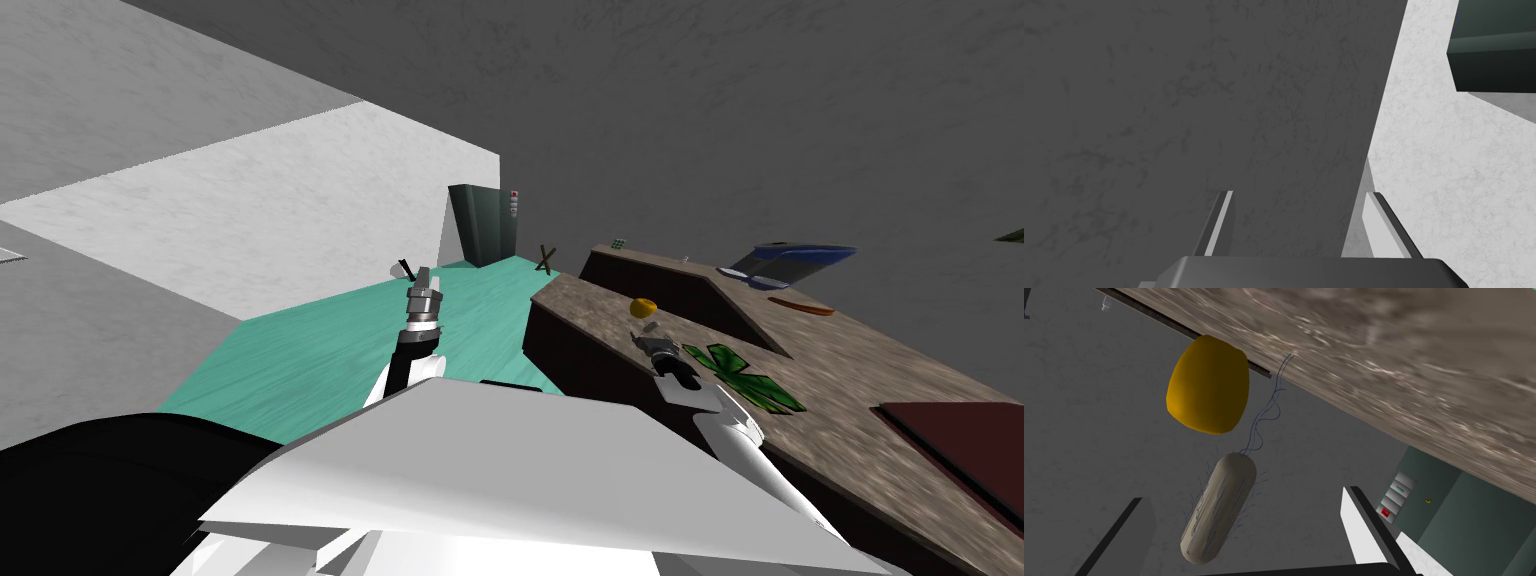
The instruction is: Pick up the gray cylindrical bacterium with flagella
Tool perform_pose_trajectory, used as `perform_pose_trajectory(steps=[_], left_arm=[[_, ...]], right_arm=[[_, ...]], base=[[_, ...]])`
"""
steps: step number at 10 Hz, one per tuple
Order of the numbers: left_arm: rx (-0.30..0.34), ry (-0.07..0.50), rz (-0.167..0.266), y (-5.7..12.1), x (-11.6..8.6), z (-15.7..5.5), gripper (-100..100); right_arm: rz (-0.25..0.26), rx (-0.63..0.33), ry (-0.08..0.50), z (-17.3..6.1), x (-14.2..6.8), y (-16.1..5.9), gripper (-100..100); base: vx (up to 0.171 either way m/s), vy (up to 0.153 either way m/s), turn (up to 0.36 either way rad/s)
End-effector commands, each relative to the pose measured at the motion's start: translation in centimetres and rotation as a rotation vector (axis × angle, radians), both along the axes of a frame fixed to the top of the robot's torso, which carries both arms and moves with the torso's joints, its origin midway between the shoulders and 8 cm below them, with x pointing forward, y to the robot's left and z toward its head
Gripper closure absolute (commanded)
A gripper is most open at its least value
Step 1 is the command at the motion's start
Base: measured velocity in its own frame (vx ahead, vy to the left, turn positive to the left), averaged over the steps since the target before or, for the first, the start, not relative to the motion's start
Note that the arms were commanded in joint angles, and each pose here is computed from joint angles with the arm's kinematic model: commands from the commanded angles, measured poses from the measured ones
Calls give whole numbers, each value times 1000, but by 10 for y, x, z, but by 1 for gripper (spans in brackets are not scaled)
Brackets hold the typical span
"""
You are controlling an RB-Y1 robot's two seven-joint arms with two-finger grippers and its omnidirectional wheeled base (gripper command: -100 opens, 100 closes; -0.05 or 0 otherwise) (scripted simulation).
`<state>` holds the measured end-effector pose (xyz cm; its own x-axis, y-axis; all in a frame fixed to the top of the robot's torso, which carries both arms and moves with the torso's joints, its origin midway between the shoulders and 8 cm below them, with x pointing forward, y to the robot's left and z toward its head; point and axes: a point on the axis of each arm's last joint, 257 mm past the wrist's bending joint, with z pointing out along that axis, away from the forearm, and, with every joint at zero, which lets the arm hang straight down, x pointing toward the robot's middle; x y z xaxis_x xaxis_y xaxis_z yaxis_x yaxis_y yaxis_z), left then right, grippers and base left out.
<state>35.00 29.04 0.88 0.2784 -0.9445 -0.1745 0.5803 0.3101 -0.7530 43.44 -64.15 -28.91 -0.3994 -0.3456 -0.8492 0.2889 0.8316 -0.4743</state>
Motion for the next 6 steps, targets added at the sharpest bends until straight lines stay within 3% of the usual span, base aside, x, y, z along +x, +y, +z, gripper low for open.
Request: perform_pose_trajectory(steps=[1, 2, 3, 6], left_arm=[[0, 0, 0, 0, 0, 0, 0], [0, 0, 0, 0, 0, 0, 0], [0, 0, 0, 0, 0, 0, 0], [0, 0, 0, 0, 0, 0, 0]], right_arm=[[0, 0, 0, 0, 0, 0, -100], [-2, -4, 3, 0, 0, -1, 0], [11, -4, 26, -5, 0, 7, -100], [10, 5, 23, -5, 0, 8, -100]], base=[[40, -17, 12], [7, -3, 0], [19, -29, -22], [10, -15, -2]])
